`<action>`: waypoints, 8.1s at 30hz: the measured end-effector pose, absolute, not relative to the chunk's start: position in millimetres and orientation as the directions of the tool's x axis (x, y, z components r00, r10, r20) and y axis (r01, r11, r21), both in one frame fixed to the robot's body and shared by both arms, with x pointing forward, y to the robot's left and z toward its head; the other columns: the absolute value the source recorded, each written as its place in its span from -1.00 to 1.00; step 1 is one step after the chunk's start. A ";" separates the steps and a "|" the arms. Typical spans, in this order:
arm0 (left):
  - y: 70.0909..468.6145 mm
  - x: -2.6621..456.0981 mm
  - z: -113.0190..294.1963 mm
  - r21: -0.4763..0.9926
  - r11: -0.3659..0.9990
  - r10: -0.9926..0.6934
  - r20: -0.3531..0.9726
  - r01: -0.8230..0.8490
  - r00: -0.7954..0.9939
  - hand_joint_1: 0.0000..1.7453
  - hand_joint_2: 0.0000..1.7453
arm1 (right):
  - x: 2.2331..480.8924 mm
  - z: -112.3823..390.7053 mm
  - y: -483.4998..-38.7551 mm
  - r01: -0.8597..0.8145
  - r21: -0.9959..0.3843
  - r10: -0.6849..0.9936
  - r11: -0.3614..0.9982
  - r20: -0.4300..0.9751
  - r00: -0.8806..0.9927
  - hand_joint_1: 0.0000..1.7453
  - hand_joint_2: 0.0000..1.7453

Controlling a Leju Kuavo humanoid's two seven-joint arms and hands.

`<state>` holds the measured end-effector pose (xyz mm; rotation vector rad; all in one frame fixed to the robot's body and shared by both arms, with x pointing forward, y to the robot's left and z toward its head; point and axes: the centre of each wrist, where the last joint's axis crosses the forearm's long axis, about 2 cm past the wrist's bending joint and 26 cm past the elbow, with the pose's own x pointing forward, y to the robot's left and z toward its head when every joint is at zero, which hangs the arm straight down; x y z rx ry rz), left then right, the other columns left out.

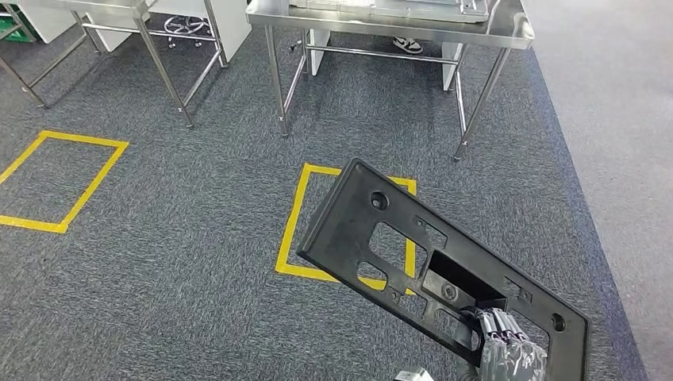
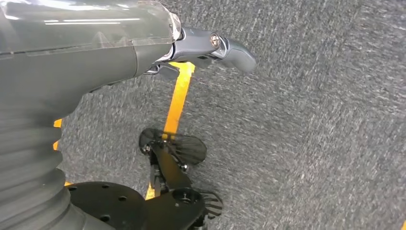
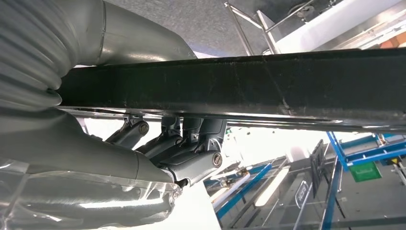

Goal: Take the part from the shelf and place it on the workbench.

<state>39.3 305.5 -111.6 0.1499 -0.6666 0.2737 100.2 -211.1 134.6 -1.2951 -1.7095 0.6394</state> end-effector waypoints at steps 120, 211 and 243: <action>313.9 47.2 -110.4 0.085 0.971 0.130 0.600 -0.225 0.789 -1.00 1.00 | 205.2 117.2 -299.5 0.501 -0.669 0.788 0.548 0.614 -0.042 1.00 1.00; 313.2 70.9 -107.1 0.101 0.990 0.016 0.586 -0.093 0.810 -1.00 -1.00 | 377.3 165.5 -270.2 0.527 -0.835 0.934 -0.158 -0.300 -0.196 -1.00 1.00; 314.8 74.6 -106.5 0.066 0.992 0.046 0.595 -0.106 0.802 -1.00 -1.00 | 372.1 142.2 -241.7 0.096 -0.957 0.953 0.272 0.255 -0.162 -1.00 -1.00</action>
